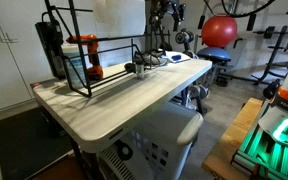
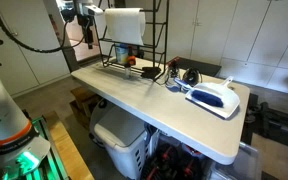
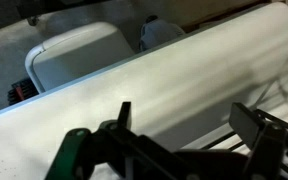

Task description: Move the brush to the left

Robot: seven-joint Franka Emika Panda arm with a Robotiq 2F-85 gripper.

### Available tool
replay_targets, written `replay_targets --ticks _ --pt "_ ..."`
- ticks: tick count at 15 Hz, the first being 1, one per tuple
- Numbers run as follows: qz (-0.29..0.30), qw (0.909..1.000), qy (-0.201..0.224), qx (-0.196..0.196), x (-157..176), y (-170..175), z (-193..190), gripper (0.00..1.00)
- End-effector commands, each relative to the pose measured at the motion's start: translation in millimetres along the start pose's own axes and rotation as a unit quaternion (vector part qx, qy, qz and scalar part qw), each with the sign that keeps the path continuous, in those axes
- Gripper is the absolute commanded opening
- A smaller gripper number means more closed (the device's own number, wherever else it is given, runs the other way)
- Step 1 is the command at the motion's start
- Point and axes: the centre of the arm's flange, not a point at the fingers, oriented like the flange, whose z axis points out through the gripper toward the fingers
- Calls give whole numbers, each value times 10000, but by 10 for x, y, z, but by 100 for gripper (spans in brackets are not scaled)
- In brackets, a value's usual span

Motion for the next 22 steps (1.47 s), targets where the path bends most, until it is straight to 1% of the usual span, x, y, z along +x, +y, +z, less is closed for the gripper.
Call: replay_targets --ticks 1,7,8,9,10,13,15,18,20,22 --pt "0 10000 0 0 0 0 0 100" --pt "0 10000 0 0 0 0 0 100" --pt "128 9999 44 69 80 60 -31 100" --pt "308 9992 188 140 188 157 -73 100" --pt "443 9985 230 233 299 283 -145 100" --pt "1201 9903 513 472 702 795 -379 100" --pt "1727 9810 626 619 976 1214 -524 100" --pt "2442 9629 629 965 1383 1853 -720 100" --pt "2920 9474 612 1154 1650 2225 -781 100" --pt "3434 9290 622 1228 1977 2538 -759 100"
